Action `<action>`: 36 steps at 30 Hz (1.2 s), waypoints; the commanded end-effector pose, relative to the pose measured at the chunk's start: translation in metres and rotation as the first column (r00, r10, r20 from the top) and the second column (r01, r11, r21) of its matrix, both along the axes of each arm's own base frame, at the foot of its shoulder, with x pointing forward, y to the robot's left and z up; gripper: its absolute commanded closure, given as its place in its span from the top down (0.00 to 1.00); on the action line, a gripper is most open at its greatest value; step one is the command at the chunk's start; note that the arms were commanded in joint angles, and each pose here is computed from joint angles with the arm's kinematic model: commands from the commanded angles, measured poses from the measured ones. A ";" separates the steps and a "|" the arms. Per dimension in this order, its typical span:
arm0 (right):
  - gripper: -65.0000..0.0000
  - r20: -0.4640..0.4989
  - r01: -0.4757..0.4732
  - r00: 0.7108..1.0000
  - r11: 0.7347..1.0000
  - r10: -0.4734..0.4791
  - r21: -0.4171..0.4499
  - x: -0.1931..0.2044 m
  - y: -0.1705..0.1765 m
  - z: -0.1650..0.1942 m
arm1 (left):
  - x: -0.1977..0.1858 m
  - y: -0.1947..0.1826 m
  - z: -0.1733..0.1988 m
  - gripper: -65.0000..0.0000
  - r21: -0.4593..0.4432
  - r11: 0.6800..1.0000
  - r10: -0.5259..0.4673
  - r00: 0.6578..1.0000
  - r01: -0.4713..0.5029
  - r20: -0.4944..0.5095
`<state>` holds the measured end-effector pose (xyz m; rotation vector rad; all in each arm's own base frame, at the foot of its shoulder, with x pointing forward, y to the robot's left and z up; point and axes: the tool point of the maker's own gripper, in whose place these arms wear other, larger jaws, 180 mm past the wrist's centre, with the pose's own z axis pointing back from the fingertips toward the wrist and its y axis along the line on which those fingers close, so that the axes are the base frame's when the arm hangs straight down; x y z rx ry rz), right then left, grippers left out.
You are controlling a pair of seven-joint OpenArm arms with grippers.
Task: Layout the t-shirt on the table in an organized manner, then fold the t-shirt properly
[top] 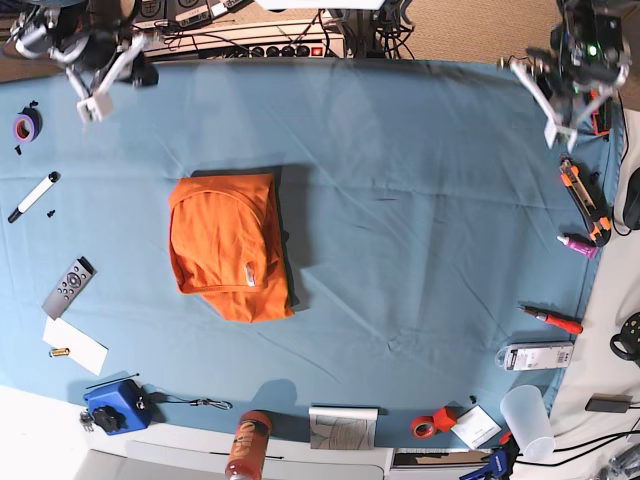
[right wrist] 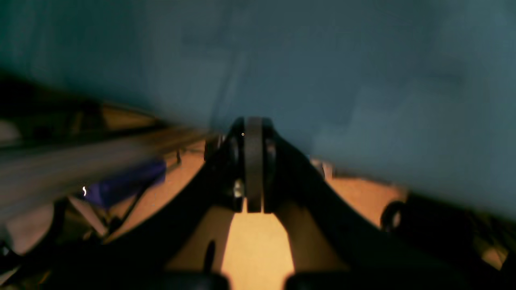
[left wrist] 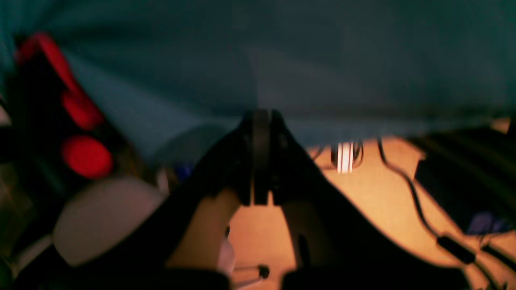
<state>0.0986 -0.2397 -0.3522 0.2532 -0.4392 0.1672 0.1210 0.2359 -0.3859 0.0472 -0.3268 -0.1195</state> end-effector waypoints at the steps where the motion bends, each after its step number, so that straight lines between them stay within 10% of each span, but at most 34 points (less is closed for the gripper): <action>1: 0.00 0.006 -0.011 1.000 1.000 0.011 -0.007 -0.003 -0.001 0.005 | -0.003 0.003 0.004 0.00 0.010 1.000 -0.011 1.000 0.011 0.012; 17: 0.00 -0.243 0.031 0.969 0.999 -0.036 -0.025 -0.078 -0.015 -0.028 | -0.112 0.003 -0.027 0.00 -0.011 1.000 0.025 0.968 -0.029 -0.248; 24: 0.00 -0.442 0.079 0.896 0.995 -0.041 0.067 -0.128 0.000 -0.074 | -0.153 -0.018 -0.061 0.00 -0.101 0.990 0.059 0.938 -0.099 -0.342; 36: 0.00 -0.612 -0.178 0.776 0.984 0.154 0.022 -0.151 0.012 -0.162 | -0.206 0.005 -0.144 0.00 -0.052 0.968 0.189 0.845 -0.247 -0.501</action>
